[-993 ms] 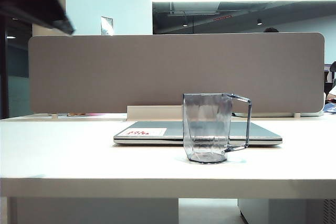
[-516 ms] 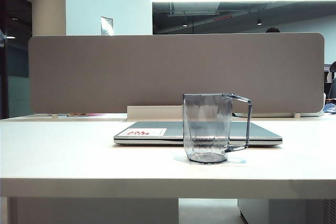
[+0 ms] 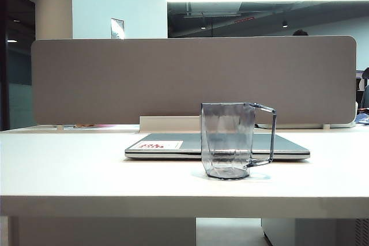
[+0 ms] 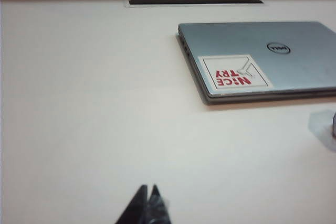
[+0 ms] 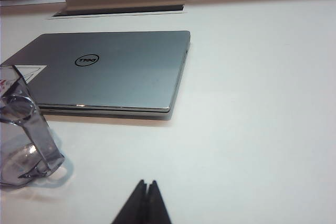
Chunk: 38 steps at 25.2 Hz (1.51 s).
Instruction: Pick up the water cup and place it on the side of the laptop close to you.
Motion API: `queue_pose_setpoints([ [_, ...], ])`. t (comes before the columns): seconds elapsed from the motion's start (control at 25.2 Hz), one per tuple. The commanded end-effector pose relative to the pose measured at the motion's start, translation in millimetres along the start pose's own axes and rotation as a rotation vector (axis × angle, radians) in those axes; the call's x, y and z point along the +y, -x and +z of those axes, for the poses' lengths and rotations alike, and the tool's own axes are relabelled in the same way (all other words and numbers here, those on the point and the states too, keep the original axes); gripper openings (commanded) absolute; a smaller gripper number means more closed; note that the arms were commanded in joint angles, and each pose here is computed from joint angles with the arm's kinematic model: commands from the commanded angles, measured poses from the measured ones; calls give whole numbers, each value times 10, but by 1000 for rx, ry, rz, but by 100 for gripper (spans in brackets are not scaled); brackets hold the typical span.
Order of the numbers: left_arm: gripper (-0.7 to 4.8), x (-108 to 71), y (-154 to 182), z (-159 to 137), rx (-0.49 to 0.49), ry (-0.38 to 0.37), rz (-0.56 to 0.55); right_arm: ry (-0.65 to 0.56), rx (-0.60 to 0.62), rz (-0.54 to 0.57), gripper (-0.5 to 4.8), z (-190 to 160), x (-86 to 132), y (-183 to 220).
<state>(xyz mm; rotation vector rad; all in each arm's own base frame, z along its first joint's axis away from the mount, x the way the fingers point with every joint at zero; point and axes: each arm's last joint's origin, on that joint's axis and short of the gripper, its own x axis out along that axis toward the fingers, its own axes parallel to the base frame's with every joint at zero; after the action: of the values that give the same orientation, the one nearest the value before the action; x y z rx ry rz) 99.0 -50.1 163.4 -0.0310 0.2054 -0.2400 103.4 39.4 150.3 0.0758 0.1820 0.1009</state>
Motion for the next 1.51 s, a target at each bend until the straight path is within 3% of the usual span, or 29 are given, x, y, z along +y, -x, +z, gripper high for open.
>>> queue_pose_setpoints([
  [0.04, -6, 117, -17, 65, -86, 40, -32, -2, -4, 0, -1, -11, -1, -3],
  [0.28, -6, 375, 82, 187, -236, 57, 114, -2, -4, 0, -1, -12, -1, -3],
  [0.6, -6, 501, 207, 195, -357, 53, 255, -2, -4, 0, -1, -11, -1, -2],
  [0.83, -6, 493, 186, 165, -365, -7, 202, -3, -6, 0, -1, -9, -1, -1],
  [1.51, -6, 503, 170, 115, -312, 11, 223, -4, -9, 0, -1, -7, -2, 1],
])
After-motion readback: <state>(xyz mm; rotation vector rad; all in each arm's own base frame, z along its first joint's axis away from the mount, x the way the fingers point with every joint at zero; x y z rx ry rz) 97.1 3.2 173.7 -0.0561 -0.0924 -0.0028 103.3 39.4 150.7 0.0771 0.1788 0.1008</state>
